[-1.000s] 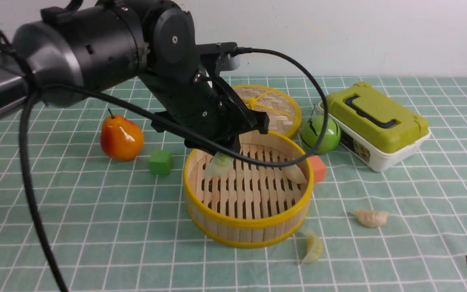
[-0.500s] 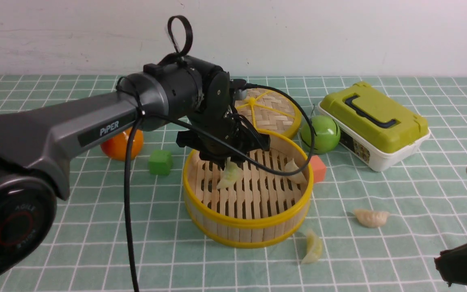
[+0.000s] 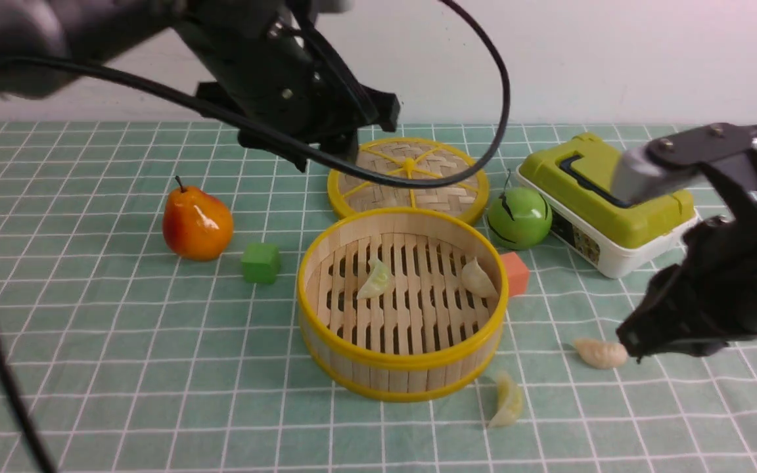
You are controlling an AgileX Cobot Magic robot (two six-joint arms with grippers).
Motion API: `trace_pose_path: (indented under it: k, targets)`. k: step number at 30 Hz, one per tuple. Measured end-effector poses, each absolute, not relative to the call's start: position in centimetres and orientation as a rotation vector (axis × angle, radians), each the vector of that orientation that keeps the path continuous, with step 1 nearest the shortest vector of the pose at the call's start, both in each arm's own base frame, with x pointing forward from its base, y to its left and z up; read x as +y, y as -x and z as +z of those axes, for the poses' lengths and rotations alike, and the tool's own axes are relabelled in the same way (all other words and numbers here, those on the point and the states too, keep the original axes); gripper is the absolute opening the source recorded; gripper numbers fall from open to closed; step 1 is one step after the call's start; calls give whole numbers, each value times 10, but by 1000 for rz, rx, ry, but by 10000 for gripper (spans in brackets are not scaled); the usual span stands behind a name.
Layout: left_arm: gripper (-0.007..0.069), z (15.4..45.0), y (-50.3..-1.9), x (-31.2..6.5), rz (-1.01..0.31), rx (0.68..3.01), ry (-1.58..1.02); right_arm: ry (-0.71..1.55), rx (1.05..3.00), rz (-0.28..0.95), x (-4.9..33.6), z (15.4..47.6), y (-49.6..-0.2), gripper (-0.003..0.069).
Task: Put the dumplings into the steamer on the table with the blue tablecloth.
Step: 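Reach for and grasp a dumpling lying on the table beside the steamer, then place the dumpling in the bamboo steamer basket with the right gripper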
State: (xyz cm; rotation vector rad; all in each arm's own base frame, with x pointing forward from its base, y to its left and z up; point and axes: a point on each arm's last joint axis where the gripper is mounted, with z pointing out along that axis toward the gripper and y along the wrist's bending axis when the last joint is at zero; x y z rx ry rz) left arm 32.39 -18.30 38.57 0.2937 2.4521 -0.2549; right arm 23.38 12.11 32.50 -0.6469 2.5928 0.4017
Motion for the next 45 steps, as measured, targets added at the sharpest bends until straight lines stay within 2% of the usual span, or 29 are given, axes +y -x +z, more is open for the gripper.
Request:
trace_pose_path:
  k: [3,4,5,7,9,12,17,21,25,28,32,33,34,36,40,42,45]
  targets:
    - [144,392,-291,-162,-233,2449,-297,682,2621,385,147,309,-250,72]
    - [133,391,-286,-159,-229,2453,-299,676,2627,378,149,306,-252,74]
    - [64,382,-272,-150,-217,2477,-304,627,2659,365,157,294,-260,89]
    - [-15,374,-242,-133,-214,2484,-308,518,2721,328,161,276,-272,122]
    - [-14,365,-224,-123,-218,2481,-311,459,2759,286,161,263,-280,168]
    - [-14,349,-193,-106,-246,2459,-305,383,2800,249,164,241,-292,307]
    - [-14,336,-160,-89,-310,2427,-272,296,2795,261,172,216,-309,531]
    - [-14,325,-144,-80,-326,2432,-266,257,2826,277,178,189,-318,610]
    - [-14,321,-137,-76,-331,2424,-262,227,2841,295,182,172,-323,593]
    - [-14,321,-136,-76,-335,2420,-261,225,2858,287,183,164,-324,535]
    - [-14,321,-137,-77,-338,2414,-260,239,2890,273,183,163,-321,374]
    - [-14,321,-137,-77,-338,2414,-260,241,2891,271,183,163,-321,374]
    - [-14,321,-137,-77,-339,2412,-260,249,2898,266,184,163,-320,288]
    - [-14,321,-137,-77,-340,2409,-260,271,2898,251,185,163,-319,200]
    - [-14,321,-137,-77,-347,2412,-257,292,2911,233,184,173,-318,209]
    - [-14,321,-136,-77,-350,2418,-255,319,2887,244,184,202,-318,209]
    - [-14,320,-136,-77,-354,2421,-254,387,2753,300,190,255,-327,209]
